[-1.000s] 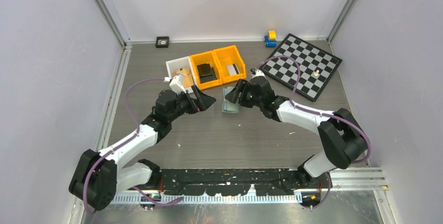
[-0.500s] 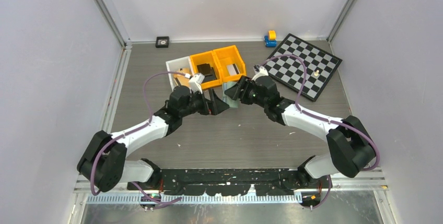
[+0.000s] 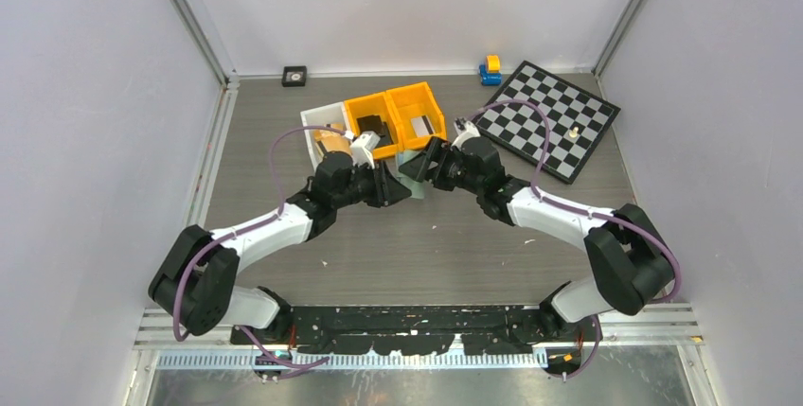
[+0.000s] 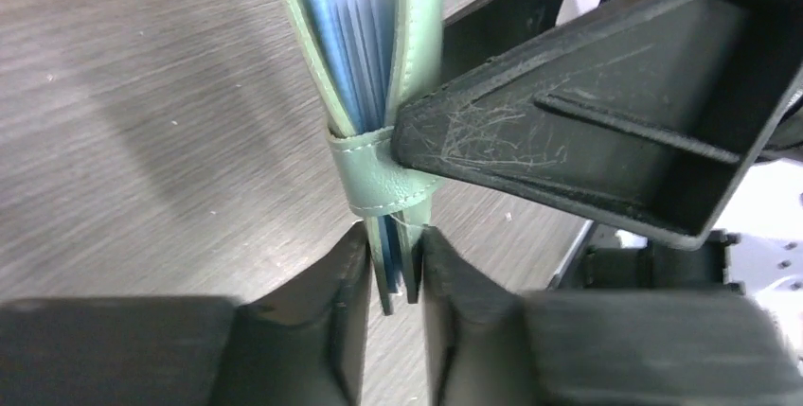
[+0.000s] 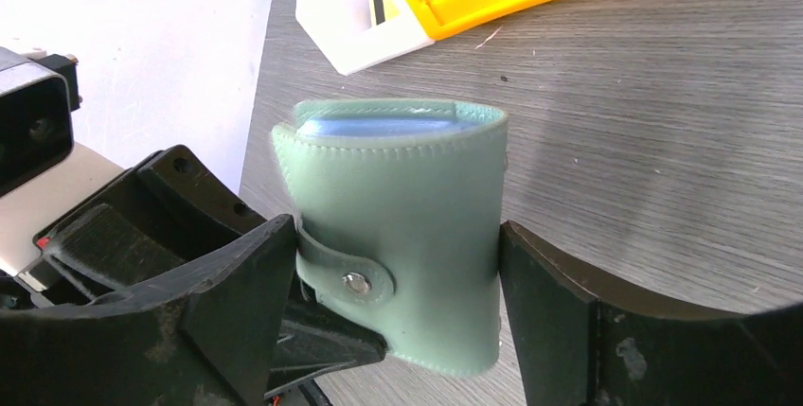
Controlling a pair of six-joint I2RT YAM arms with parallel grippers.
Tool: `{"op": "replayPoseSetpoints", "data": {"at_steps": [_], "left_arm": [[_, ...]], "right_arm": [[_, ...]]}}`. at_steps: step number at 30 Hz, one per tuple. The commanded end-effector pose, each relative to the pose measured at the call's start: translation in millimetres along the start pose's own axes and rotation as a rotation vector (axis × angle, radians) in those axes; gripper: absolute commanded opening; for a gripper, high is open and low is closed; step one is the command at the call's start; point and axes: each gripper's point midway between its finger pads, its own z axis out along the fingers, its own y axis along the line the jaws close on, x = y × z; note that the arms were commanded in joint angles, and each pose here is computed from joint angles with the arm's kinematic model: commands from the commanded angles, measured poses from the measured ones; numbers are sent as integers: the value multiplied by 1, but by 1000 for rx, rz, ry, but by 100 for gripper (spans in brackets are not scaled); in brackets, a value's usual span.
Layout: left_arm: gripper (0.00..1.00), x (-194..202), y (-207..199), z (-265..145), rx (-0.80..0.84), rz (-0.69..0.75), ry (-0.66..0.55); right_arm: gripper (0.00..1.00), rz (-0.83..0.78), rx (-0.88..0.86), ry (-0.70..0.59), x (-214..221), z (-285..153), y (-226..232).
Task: Take the credit cards out of the card holder
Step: Open the card holder.
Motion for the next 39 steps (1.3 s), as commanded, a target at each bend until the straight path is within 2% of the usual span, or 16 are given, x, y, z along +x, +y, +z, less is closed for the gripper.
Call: {"op": "replayPoseSetpoints", "data": {"at_steps": [1,4,6,15,20,27,31,38,39], "left_arm": [[2,-20,-16,1,38,35,-37],[0,-21,-9,-1,-6,28,-41],[0,-22,-9,-3,-5,25,-49],[0,-38,-11,-17,97,-80,-106],[0,-50,-21,-29,217,-150,-145],[0,-60,-46,-39,357,-160,-145],[0,-62,-55,-44,395,-162,-147],[0,-62,-61,-44,445,-177,-135],[0,-62,-61,-43,444,-178,-134]], "right_arm": [[86,-6,-91,-48,-16,-2,24],[94,-3,-52,-67,-18,-4,16],[95,3,-29,-81,-20,-6,11],[94,63,-106,-218,-45,-34,9],[89,100,-191,-223,-48,-37,13],[87,106,-336,-200,-48,-40,33],[80,116,-386,-198,-49,-43,41],[52,125,-501,-188,-49,-52,58],[51,126,-512,-184,-49,-52,61]]}}
